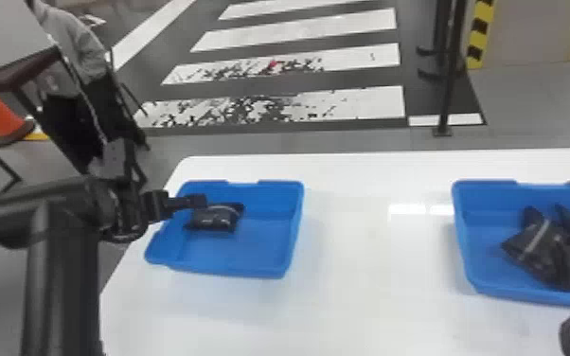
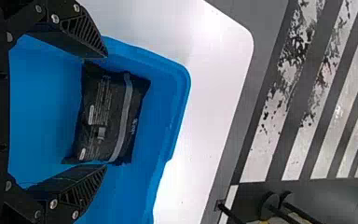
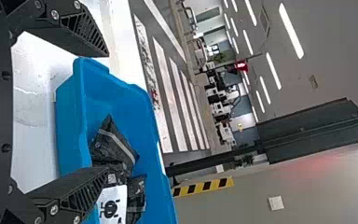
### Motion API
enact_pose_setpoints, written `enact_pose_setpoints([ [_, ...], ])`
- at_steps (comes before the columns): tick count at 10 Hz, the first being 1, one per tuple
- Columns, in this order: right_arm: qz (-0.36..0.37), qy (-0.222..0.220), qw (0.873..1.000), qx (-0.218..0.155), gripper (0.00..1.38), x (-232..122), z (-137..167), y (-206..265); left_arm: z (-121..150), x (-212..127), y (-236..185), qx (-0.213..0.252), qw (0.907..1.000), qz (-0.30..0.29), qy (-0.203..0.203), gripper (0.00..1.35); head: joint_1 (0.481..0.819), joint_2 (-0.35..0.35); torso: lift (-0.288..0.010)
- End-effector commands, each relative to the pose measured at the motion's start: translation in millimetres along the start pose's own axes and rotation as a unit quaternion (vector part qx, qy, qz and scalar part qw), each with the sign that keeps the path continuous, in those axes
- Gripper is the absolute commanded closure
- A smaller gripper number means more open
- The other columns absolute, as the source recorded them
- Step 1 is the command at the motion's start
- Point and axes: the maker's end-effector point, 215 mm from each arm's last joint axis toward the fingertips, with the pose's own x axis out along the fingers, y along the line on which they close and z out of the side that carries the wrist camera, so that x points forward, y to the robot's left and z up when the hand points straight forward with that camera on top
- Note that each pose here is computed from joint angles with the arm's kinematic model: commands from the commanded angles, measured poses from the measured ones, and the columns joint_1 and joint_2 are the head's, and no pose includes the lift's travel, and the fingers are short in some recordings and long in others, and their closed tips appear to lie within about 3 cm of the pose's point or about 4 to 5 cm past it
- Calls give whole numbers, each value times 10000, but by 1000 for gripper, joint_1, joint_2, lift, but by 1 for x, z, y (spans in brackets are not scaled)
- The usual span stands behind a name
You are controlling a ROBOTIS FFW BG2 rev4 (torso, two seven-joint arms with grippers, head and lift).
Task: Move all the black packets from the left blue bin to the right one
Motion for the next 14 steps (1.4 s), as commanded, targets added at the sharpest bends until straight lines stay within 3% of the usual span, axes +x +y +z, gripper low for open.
enact_pose_setpoints([
  [1, 20, 6, 10000, 38, 162, 2, -2, 1, -4, 9, 7, -88, 9998, 80, 144, 209, 695, 304, -138],
  [5, 73, 27, 9999, 142, 173, 5, -7, 3, -6, 30, -26, -114, 9990, -368, 213, 219, 695, 301, -138],
  [7, 127, 42, 9997, 216, 179, 9, -12, 5, -4, 35, -24, -191, 9990, -305, 283, 249, 695, 281, -138],
  [9, 137, 54, 9994, 323, 183, 10, -16, 4, -7, 42, -23, -288, 9986, -238, 373, 504, 695, 282, -138],
  [14, 196, 117, 9987, 452, 196, 13, -23, 5, -30, 49, -29, -441, 9958, -149, 788, 516, 695, 272, -138],
])
